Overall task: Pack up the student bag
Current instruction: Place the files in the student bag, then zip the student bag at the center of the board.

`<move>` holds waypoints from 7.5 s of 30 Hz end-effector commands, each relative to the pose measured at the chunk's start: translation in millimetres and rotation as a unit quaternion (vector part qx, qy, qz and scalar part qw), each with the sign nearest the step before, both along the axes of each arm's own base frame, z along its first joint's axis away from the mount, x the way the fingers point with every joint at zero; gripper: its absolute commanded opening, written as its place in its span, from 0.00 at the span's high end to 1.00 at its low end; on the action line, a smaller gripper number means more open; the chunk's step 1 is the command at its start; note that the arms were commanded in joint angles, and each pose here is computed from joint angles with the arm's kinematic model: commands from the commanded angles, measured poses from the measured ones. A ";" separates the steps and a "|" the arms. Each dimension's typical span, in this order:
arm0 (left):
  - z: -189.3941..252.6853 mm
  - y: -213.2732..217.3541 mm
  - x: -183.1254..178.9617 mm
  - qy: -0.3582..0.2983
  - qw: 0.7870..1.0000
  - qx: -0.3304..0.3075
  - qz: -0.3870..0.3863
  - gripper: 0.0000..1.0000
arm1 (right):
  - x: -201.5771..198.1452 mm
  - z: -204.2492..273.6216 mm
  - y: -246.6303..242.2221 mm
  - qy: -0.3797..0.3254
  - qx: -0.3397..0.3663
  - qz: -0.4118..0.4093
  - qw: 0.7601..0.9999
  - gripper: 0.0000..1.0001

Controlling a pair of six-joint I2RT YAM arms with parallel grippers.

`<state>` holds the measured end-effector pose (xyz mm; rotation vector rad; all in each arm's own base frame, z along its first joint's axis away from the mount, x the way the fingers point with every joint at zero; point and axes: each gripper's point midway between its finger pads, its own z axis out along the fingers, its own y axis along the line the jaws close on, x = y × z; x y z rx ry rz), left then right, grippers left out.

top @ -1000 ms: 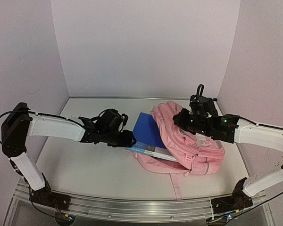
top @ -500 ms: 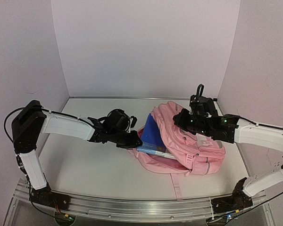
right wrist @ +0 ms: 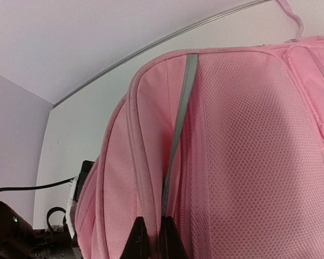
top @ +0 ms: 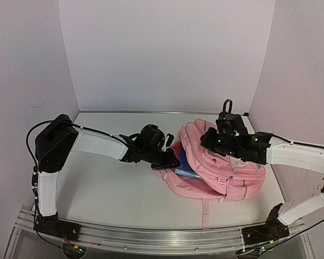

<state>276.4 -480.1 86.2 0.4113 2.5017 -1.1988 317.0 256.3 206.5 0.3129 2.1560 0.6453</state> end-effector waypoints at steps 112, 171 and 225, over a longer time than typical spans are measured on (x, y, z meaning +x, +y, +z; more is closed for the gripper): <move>33.0 148.7 -50.3 0.040 0.994 -0.018 0.104 0.34 | -61.7 -88.5 6.2 0.083 -0.139 0.045 0.986 0.20; 21.0 92.3 -70.5 -0.061 0.997 -0.021 -0.048 0.41 | -22.0 -104.4 50.8 0.017 -0.195 0.079 0.977 0.24; 32.7 39.2 -141.3 -0.096 0.993 0.071 -0.018 0.56 | 94.1 -48.2 127.2 -0.035 0.025 -0.089 0.995 1.00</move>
